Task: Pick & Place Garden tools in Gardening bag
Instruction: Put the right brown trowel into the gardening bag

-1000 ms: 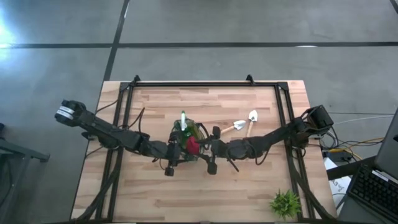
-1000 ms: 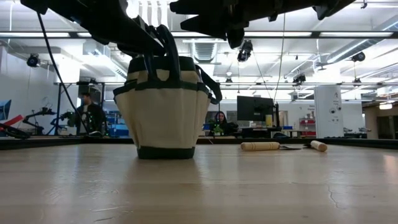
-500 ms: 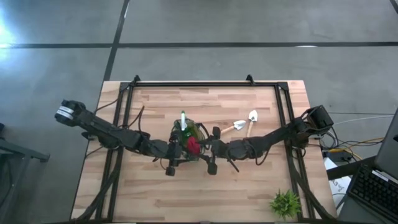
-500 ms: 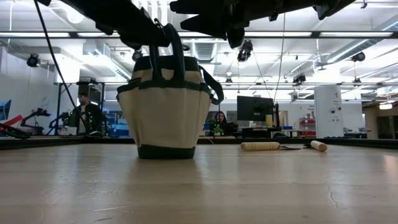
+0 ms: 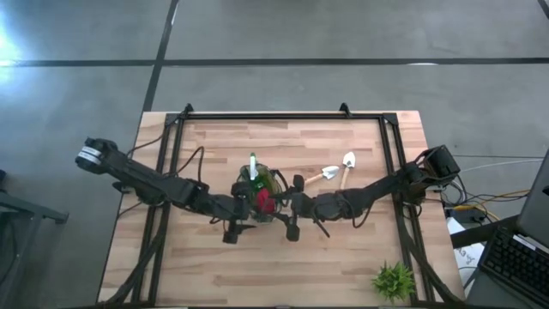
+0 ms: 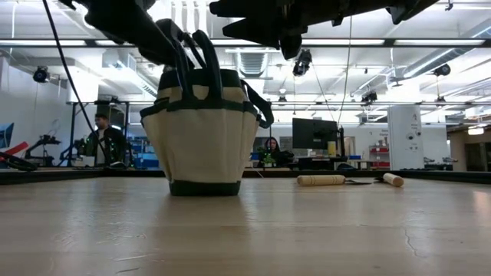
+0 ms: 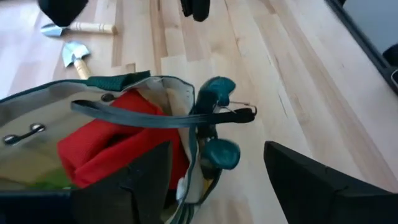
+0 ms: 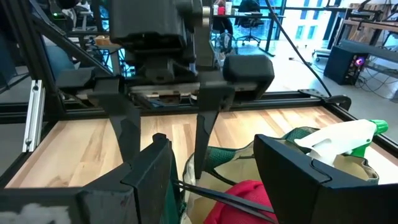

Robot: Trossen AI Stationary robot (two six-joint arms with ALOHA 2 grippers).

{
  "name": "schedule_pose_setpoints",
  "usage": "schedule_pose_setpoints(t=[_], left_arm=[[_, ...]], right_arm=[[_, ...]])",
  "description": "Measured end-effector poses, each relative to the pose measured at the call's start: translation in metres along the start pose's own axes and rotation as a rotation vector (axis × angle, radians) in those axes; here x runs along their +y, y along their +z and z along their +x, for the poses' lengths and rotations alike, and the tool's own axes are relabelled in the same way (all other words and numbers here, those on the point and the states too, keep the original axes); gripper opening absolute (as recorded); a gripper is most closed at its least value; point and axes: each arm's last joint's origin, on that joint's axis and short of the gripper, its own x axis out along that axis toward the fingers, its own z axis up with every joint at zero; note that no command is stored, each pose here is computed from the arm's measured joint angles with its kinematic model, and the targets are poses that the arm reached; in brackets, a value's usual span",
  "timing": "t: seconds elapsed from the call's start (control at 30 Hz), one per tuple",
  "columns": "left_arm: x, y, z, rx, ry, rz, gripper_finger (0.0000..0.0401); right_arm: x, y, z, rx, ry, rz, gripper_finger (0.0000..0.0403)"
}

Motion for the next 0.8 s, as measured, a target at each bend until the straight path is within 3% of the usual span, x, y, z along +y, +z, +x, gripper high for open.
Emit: schedule_pose_setpoints(t=[0.3, 0.47, 0.67, 0.8], left_arm=[[0.004, 0.033, -0.025, 0.068, 0.022, 0.061, 0.0257], [0.010, 0.044, -0.047, 0.044, 0.125, 0.086, 0.0257], [0.020, 0.039, -0.079, -0.044, 0.238, 0.062, 0.0257], [0.026, 0.019, -0.088, -0.105, 0.349, 0.035, 0.0257]], right_arm=[[0.000, -0.001, 0.000, 0.007, 0.000, -0.010, 0.0219], [-0.002, 0.008, -0.010, 0.040, -0.007, -0.031, 0.0219], [-0.015, 0.031, -0.037, 0.131, -0.053, -0.009, 0.0219], [-0.031, 0.039, -0.056, 0.210, -0.125, 0.056, 0.0219]])
